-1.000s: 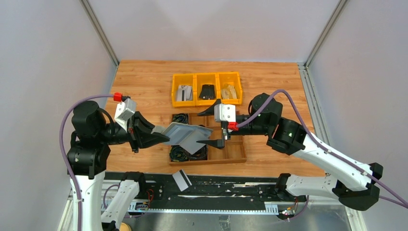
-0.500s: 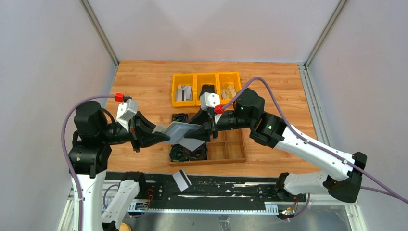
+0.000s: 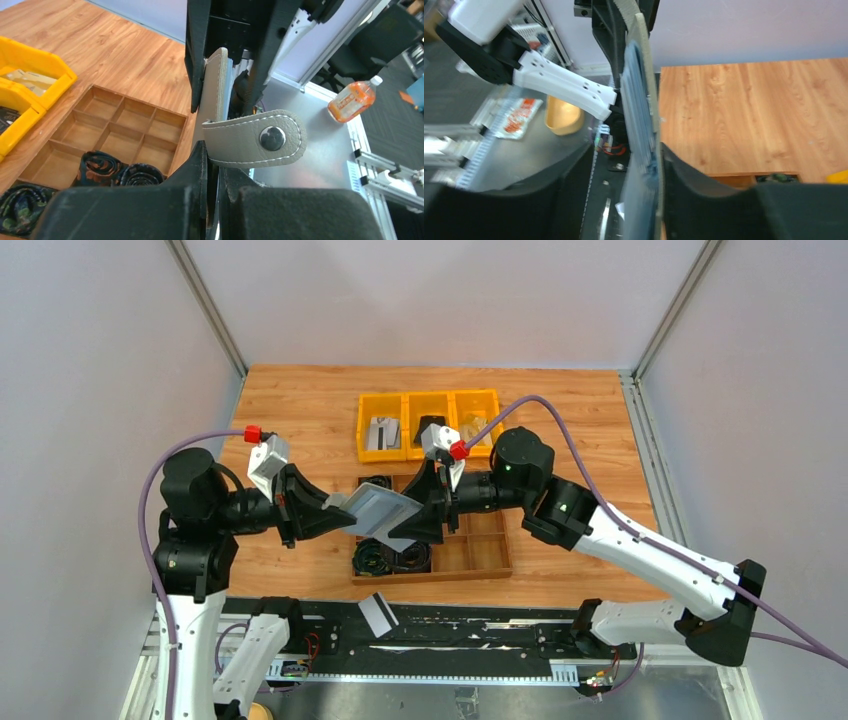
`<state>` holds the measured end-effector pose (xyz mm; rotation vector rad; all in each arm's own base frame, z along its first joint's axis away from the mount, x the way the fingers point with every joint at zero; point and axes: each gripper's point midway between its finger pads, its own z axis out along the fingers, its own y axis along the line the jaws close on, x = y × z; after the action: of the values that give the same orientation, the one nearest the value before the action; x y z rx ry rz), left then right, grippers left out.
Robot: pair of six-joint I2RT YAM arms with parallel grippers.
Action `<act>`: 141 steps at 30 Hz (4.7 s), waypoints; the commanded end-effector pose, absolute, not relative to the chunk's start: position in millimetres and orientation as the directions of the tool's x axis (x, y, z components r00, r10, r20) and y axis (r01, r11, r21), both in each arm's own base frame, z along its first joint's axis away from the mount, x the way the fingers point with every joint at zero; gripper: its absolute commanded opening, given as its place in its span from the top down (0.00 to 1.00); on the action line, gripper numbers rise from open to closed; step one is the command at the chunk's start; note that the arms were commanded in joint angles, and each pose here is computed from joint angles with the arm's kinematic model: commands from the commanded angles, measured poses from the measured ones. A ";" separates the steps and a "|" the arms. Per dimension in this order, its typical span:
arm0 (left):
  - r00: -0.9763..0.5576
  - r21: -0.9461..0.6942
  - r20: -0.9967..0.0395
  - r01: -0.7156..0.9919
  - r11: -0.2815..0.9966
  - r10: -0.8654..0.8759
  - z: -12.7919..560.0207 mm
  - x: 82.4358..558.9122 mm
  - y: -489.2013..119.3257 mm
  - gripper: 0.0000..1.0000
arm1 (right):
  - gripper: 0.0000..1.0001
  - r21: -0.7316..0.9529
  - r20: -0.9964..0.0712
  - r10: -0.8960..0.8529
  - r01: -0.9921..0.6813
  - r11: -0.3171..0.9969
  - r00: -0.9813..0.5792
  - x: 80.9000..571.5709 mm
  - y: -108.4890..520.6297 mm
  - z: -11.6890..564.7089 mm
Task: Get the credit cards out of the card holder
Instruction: Remove the credit card from the card holder.
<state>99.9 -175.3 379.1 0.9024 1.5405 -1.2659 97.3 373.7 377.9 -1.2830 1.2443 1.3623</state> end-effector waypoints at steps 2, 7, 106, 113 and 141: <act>-0.321 -0.327 -0.945 0.914 0.239 -0.063 394.7 115.3 -175.8 1.00 | 0.39 0.200 -0.980 -0.021 -0.971 -0.130 -0.199 86.9 360.2 383.2; -0.311 -0.319 -0.948 0.915 0.247 -0.070 398.1 114.7 -175.7 1.00 | 0.54 0.258 -0.966 -0.001 -0.965 -0.038 -0.258 98.4 358.0 375.5; -0.283 -0.299 -0.954 0.847 0.439 -0.102 387.9 154.7 -164.1 1.00 | 0.23 0.243 -0.968 0.001 -0.938 0.246 -0.250 176.0 332.5 372.5; -0.215 -0.214 -0.975 0.844 0.492 -0.055 384.6 159.2 -157.9 1.00 | 0.19 0.253 -0.967 0.098 -0.876 0.411 -0.234 200.0 289.2 395.0; -0.438 -0.534 -0.836 0.789 0.304 -0.331 410.9 160.2 -174.5 1.00 | 0.55 0.677 -0.718 0.172 -0.734 -0.051 -0.674 161.2 405.2 391.3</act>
<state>180.0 -169.6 387.9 0.3614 1.6172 -1.2948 166.0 403.3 383.4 -0.5972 1.6177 1.7642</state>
